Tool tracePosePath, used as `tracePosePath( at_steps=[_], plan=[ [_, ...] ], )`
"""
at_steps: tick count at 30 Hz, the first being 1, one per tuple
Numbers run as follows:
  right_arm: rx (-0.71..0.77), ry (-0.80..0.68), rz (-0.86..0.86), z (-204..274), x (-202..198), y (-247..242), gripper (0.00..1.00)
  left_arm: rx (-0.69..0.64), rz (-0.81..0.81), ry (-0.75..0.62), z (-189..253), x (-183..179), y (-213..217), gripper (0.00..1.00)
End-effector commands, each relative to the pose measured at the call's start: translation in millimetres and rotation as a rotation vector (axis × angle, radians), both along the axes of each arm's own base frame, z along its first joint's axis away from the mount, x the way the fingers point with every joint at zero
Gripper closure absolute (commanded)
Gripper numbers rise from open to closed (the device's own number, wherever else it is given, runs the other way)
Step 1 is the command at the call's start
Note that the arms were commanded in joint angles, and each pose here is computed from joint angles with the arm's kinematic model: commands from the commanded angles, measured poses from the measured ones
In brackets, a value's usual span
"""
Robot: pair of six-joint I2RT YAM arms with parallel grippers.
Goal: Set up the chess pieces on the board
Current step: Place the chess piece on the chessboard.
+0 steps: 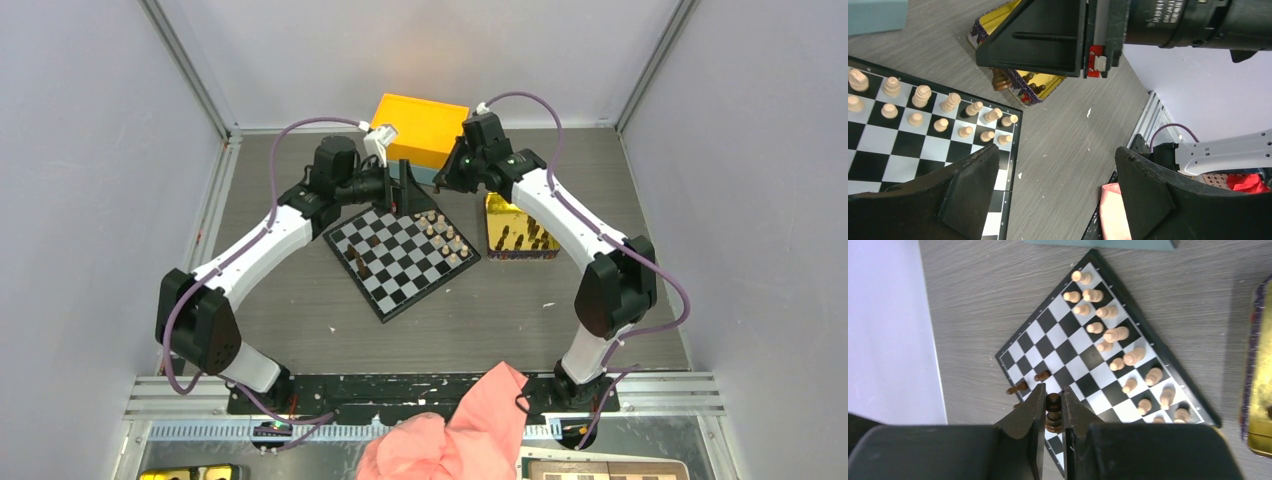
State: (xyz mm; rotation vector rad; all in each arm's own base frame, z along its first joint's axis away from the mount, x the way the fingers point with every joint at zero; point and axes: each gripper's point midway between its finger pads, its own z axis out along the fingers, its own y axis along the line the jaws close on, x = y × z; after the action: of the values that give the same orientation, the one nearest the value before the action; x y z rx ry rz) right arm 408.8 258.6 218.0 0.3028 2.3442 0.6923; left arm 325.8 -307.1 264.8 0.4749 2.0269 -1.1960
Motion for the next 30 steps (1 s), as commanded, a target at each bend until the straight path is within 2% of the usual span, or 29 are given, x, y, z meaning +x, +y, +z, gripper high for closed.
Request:
tracePosePath(
  at_steps=[1,8,16,30],
  plan=[
    [0.157,-0.08,0.028,44,-6,28,0.99,-0.062,-0.026,-0.01,3,1,-11,0.14],
    [0.21,-0.084,0.077,58,-16,51,0.99,-0.053,0.005,0.01,-9,11,-13,0.15],
    [0.194,-0.076,0.108,58,-27,53,0.99,-0.031,0.037,0.0,-13,22,-13,0.16],
    [0.198,-0.061,0.129,56,-42,48,0.99,-0.021,0.071,0.001,-16,30,-11,0.34]
  ],
)
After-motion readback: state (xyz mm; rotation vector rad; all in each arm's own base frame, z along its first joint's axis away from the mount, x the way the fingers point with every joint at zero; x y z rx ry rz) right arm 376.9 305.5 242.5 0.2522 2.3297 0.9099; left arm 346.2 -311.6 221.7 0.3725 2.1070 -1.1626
